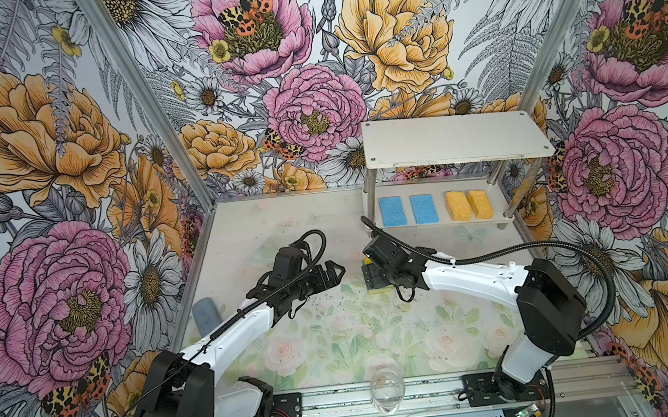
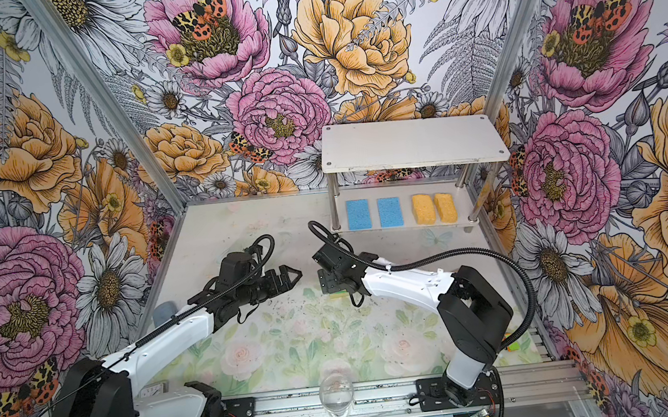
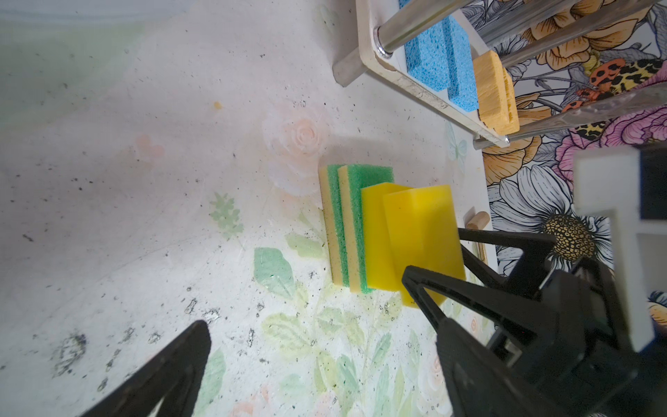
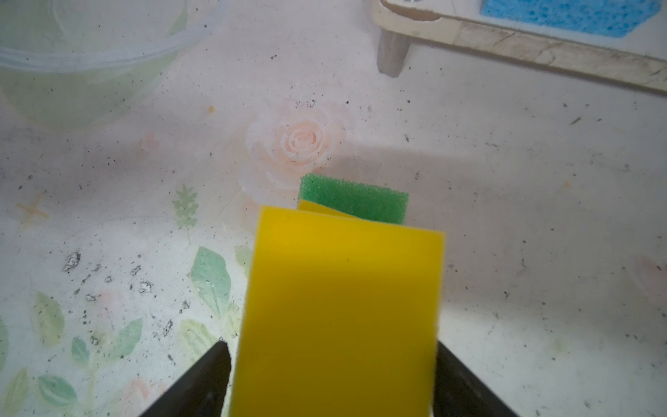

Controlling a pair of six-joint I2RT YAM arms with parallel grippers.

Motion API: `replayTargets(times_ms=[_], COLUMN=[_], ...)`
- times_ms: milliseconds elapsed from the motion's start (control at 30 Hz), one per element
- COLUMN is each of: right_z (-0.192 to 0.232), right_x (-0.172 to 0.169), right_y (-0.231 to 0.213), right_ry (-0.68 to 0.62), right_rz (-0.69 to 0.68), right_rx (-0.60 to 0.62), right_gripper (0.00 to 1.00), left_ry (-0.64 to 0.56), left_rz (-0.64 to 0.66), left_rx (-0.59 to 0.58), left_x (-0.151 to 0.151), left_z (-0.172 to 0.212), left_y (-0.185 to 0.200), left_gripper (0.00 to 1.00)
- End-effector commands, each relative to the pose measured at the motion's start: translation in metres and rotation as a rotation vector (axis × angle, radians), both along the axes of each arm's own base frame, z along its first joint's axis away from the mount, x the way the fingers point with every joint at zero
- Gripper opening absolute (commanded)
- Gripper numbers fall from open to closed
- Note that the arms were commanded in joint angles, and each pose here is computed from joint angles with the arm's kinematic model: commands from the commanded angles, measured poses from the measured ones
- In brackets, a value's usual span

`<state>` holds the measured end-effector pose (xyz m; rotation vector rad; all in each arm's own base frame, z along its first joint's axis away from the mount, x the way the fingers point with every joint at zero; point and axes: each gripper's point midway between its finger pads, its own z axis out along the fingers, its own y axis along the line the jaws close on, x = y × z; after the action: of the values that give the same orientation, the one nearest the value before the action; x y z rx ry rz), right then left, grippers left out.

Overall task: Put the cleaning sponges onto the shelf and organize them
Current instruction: 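Lower the right gripper and grasp the top yellow-green sponge while the left gripper draws back, then lift the yellow-green sponge off the stack with the right gripper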

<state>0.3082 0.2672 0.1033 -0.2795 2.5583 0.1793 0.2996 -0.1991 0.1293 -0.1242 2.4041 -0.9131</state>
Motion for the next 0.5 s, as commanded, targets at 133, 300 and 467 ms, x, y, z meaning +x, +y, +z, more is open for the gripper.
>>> replayTargets(times_ms=[133, 300, 467], right_z=[-0.0034, -0.0054, -0.0064], right_x=[0.0003, -0.0007, -0.0012], right_y=[-0.0034, -0.0052, -0.0053], right_ry=[-0.014, -0.013, -0.01], right_rz=[-0.003, -0.004, 0.0], right_rx=[-0.043, -0.052, -0.056], right_gripper=[0.82, 0.78, 0.77], left_ry=[0.002, 0.002, 0.004], left_rz=[0.002, 0.005, 0.007], left_rx=[-0.016, -0.016, -0.015], left_x=[0.0005, 0.0005, 0.0004], left_z=[-0.0022, -0.0029, -0.0042], left_y=[0.0001, 0.0005, 0.0008], left_gripper=[0.99, 0.99, 0.99])
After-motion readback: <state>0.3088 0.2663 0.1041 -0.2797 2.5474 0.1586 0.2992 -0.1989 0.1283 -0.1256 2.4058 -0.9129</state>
